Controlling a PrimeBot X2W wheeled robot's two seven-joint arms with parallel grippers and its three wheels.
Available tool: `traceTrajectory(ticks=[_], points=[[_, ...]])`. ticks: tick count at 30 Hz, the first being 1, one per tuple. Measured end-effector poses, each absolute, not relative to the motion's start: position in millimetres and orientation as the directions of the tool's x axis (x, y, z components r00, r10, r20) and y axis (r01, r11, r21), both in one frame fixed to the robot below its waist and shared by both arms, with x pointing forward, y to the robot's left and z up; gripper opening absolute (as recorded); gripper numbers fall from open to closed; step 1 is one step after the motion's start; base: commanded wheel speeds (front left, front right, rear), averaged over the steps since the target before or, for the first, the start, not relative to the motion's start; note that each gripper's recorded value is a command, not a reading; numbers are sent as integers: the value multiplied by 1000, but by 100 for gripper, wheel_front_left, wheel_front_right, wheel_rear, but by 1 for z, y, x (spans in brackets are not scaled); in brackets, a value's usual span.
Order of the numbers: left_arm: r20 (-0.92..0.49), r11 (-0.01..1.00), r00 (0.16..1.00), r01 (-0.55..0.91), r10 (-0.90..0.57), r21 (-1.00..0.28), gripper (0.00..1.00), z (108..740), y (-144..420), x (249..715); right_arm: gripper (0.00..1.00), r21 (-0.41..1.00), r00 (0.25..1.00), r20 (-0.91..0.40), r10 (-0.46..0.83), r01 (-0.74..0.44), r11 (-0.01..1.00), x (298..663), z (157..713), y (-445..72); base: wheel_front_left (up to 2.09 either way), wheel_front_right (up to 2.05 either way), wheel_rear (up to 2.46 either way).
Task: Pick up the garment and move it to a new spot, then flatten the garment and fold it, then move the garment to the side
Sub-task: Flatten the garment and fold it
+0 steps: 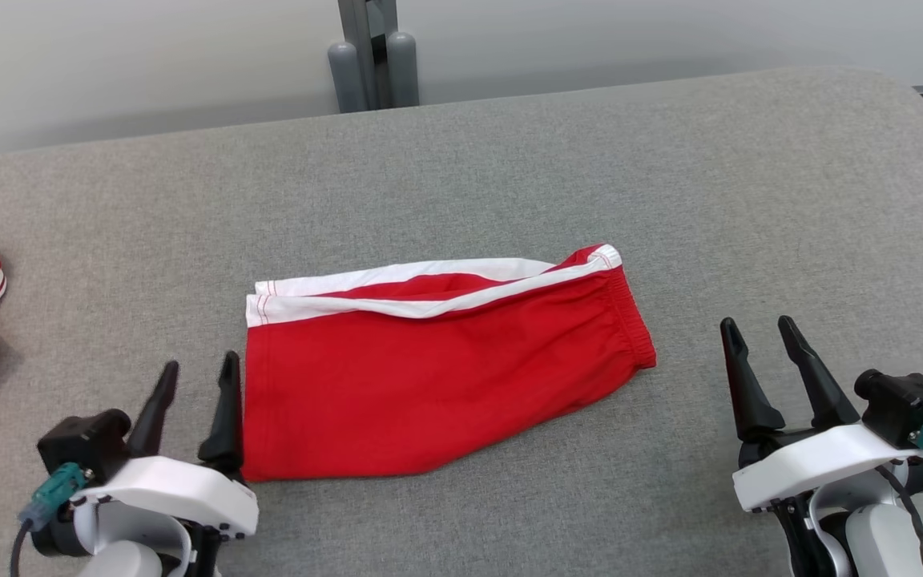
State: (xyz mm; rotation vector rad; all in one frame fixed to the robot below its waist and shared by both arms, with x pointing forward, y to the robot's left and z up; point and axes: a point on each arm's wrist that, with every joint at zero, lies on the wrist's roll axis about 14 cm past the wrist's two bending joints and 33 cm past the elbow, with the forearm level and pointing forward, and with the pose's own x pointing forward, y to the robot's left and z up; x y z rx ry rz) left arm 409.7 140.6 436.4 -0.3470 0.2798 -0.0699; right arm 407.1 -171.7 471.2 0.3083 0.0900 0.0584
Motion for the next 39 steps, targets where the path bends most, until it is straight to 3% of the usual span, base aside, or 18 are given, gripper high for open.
traceTrajectory(ticks=[12,25,39], points=[[106,980,993,75,-55,-187,100,537,160,436,100,231,999,11,45,-46,972,398,506,-183,0,0,0],[103,993,994,50,-38,-112,100,530,166,388,100,204,998,27,62,-66,977,377,513,-177,0,0,0],[82,991,996,-25,36,-134,100,518,189,367,100,189,996,20,86,-88,978,368,514,-170,0,0,0]])
